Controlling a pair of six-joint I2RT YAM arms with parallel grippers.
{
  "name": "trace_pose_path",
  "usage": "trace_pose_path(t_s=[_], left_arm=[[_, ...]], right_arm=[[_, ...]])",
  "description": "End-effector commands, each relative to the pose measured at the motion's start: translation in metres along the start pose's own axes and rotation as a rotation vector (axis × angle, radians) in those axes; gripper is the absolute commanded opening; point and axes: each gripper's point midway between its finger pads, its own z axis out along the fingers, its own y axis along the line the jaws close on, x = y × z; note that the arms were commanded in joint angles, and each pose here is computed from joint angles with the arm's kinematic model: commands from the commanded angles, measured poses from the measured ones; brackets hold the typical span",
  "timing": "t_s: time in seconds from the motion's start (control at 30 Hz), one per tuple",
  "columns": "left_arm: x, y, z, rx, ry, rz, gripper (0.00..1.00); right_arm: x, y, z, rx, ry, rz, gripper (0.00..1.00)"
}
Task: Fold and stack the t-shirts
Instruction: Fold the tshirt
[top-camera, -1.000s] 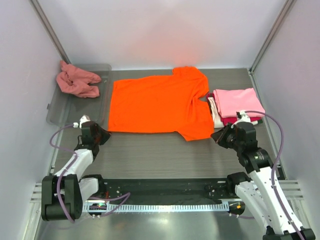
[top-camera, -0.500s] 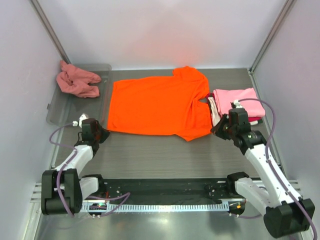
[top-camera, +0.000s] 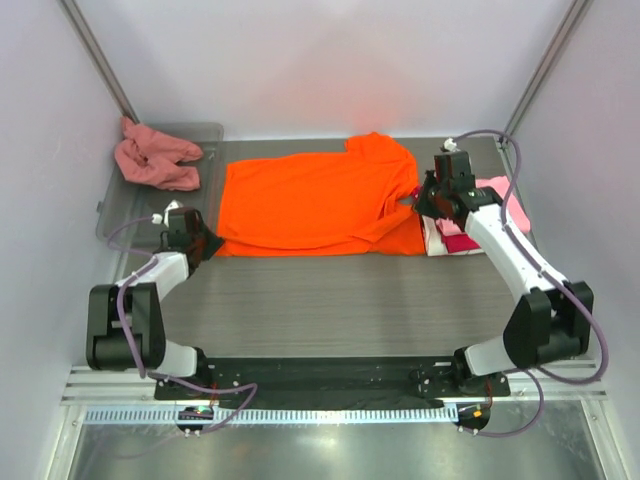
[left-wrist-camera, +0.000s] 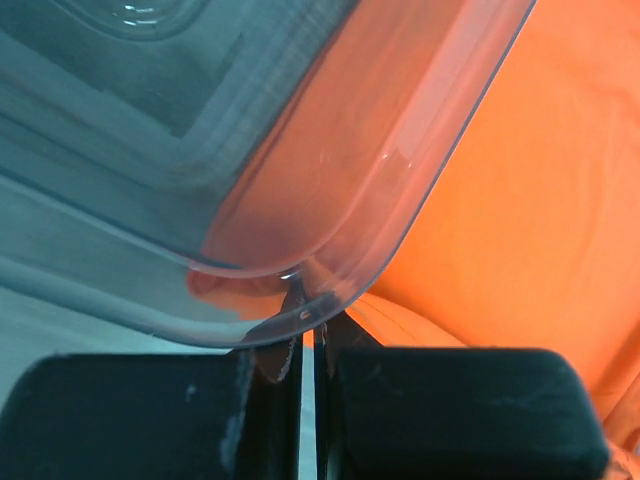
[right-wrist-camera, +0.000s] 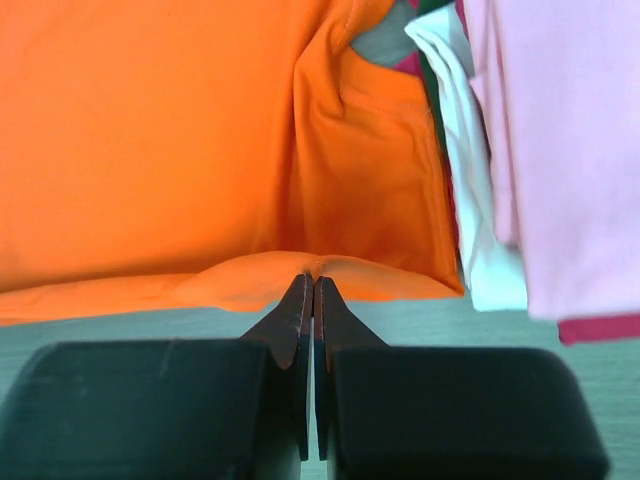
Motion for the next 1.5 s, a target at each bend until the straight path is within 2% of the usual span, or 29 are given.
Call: trace_pose_path(t_s=[0.0, 0.13, 0.33, 0.43, 0.63, 0.77, 0.83, 0.87, 1.07, 1.37, 1.47], left_arm=[[-0.017, -0.029, 0.011, 0.062, -0.026, 0.012, 0.00], [-0.025, -0.034, 0.021, 0.049, -0.035, 0.029, 0.00], [-0.033, -0.032, 0.015, 0.027, -0.073, 0.028, 0.00], [-0.024, -0.023, 0.008, 0.020, -0.073, -0.003, 0.00], [-0.007, 0.019, -0.001, -0.113, -0.090, -0.072, 0.00], [-0.001, 0.002, -0.010, -0.029, -0.062, -0.030, 0.00], [-0.007, -0.003, -0.025, 0.001, -0.110, -0.023, 0.00], [0.003, -0.014, -0.031, 0.032, -0.103, 0.010, 0.00], [-0.017, -0.029, -0.056, 0.048, -0.182, 0.057, 0.00], [-0.032, -0.066, -0.031, 0.081, -0.126, 0.053, 0.00], [-0.033, -0.091, -0.016, 0.126, -0.097, 0.079, 0.00]], right_arm=[[-0.038, 0.016, 0.007, -0.009, -0.078, -0.036, 0.01], [-0.050, 0.020, 0.024, 0.012, -0.068, -0.059, 0.01], [-0.059, 0.024, 0.040, 0.022, -0.051, -0.077, 0.01], [-0.057, 0.027, 0.040, 0.007, -0.044, -0.080, 0.01], [-0.051, 0.027, 0.030, -0.013, -0.038, -0.076, 0.01], [-0.049, 0.027, 0.028, -0.020, -0.037, -0.075, 0.01], [-0.046, 0.025, 0.026, -0.018, -0.034, -0.073, 0.01], [-0.045, 0.026, 0.026, -0.018, -0.034, -0.074, 0.01], [-0.049, 0.024, 0.029, -0.003, -0.044, -0.068, 0.01], [-0.061, 0.031, 0.037, -0.006, -0.056, -0.057, 0.01], [-0.063, 0.034, 0.038, -0.015, -0.055, -0.056, 0.01]])
